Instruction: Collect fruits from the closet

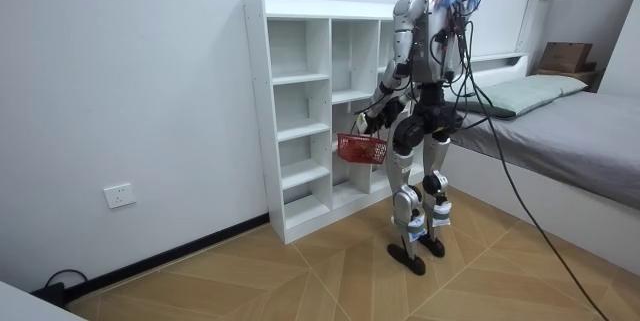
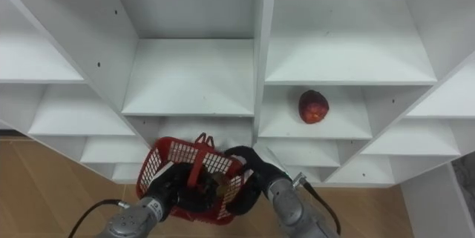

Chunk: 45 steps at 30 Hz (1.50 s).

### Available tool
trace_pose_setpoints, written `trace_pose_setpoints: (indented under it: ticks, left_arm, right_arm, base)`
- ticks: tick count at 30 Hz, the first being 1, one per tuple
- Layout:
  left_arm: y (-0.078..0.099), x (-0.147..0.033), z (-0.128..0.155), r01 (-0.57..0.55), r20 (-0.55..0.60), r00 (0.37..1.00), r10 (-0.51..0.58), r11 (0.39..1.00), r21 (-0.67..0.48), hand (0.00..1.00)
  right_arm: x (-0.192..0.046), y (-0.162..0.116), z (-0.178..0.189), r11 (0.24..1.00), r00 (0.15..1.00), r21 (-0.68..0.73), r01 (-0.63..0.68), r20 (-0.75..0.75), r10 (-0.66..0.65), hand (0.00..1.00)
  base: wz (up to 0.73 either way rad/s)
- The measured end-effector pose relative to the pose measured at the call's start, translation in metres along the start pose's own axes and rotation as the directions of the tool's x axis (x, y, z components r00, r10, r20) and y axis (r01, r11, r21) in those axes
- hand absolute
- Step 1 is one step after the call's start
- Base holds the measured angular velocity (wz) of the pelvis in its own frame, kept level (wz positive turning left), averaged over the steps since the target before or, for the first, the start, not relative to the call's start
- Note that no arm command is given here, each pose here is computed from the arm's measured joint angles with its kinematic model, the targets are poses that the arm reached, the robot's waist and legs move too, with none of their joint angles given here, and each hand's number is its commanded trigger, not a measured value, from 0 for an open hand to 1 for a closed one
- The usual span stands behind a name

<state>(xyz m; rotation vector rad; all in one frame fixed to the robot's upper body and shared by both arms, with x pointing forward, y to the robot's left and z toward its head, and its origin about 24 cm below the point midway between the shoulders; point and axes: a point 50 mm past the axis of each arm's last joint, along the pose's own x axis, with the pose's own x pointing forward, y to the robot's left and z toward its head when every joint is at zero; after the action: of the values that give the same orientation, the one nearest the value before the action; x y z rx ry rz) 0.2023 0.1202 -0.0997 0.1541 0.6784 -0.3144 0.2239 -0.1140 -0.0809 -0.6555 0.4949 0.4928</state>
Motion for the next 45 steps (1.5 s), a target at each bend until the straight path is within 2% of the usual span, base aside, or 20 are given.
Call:
trace_pose_setpoints:
  ticks: [10,19,27,34,45]
  left_arm:
    - [0.002,-0.001,-0.001,-0.005,-0.003,1.000,0.005,1.000,0.005,1.00]
    - [0.002,-0.003,-0.007,-0.016,-0.018,1.000,0.015,1.000,-0.013,1.00]
    - [0.009,-0.008,-0.017,-0.073,-0.048,0.997,0.068,0.992,-0.106,1.00]
    - [0.014,-0.016,-0.034,-0.160,-0.101,0.984,0.145,0.974,-0.162,1.00]
    - [0.023,-0.019,-0.033,-0.226,-0.098,0.973,0.211,0.957,-0.183,1.00]
  right_arm:
    - [0.000,-0.002,-0.002,0.997,1.000,0.080,0.025,-0.001,-0.025,0.00]
    - [-0.006,0.000,-0.018,0.975,0.998,0.218,0.043,-0.050,-0.033,0.00]
    - [-0.015,-0.004,-0.020,0.971,0.997,0.226,0.081,-0.034,-0.076,0.00]
    - [-0.028,-0.007,-0.021,0.931,0.983,0.317,0.180,-0.033,-0.179,0.00]
    - [-0.037,-0.018,-0.037,0.881,0.947,0.349,0.320,-0.113,-0.299,0.00]
  base:
    - [0.00]
    - [0.00]
    - [0.00]
    - [-0.01]
    - [0.00]
